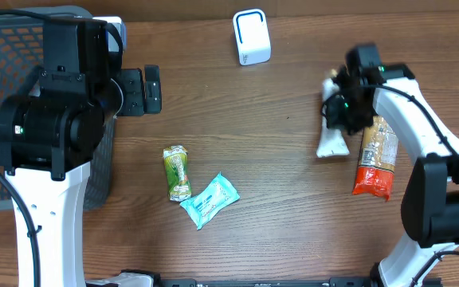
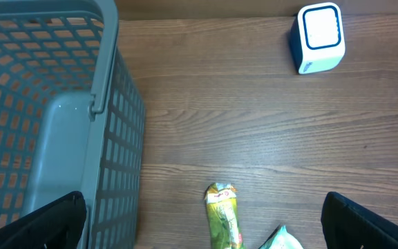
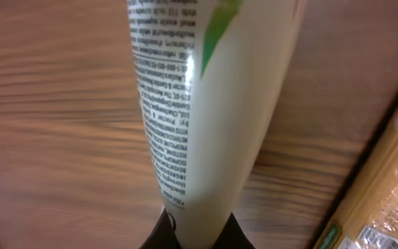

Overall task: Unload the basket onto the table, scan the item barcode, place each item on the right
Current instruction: 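Carry the cream tube right and set it beside the spaghetti pack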

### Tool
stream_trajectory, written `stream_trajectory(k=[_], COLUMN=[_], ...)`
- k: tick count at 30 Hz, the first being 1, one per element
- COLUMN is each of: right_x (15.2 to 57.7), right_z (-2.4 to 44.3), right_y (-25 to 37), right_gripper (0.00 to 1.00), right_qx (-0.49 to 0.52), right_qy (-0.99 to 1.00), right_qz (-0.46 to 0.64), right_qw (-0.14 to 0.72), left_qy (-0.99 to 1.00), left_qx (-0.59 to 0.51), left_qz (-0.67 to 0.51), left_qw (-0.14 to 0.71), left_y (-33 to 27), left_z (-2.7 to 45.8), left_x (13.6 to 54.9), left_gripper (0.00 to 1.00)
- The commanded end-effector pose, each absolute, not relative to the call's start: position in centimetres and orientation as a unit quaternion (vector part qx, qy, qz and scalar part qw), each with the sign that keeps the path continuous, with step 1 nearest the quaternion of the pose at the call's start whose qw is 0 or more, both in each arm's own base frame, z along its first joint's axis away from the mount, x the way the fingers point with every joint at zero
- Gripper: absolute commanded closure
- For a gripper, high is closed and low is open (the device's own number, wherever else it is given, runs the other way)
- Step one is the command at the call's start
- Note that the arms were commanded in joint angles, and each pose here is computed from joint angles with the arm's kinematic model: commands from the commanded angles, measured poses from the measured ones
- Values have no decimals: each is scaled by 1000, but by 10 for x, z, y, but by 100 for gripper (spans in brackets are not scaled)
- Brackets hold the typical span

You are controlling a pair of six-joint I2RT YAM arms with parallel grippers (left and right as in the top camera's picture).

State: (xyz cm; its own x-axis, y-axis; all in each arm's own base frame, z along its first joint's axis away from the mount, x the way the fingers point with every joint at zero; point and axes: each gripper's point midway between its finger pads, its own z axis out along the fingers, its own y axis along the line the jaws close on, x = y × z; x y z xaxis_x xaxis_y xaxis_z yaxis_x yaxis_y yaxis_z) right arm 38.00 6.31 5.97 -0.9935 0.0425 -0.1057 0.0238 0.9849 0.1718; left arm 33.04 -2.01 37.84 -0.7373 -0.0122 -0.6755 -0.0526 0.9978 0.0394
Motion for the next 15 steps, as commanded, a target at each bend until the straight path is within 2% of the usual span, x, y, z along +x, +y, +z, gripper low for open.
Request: stream_trajectory(k=[1,5,6,7,11,15], right_x=[384,379,378,378,380,383], right_z=[64,56,57,61,89,138], right_y=[46,33,32,30,33,71], right_gripper=[96,79,69,65,59,56], right_qx=[43,59,61,63,61,11], right_qy=[991,992,992,992,992,985], right_qz=[91,88,87,87,92,156], right_qw=[83,76,73,71,64,67], left_qy=[931,931,931,931,931,931], left_qx=[-11,-11,-11,-11,-11,-11], left_qz=[29,29,29,29,29,29], left_qw=[362,362,362,362,362,362], left_y=[-22,-22,-22,-22,-22,-22], left_z=[379,379,379,379,379,379], left_x=[331,331,331,331,331,331], left_gripper=[0,0,0,0,1,0])
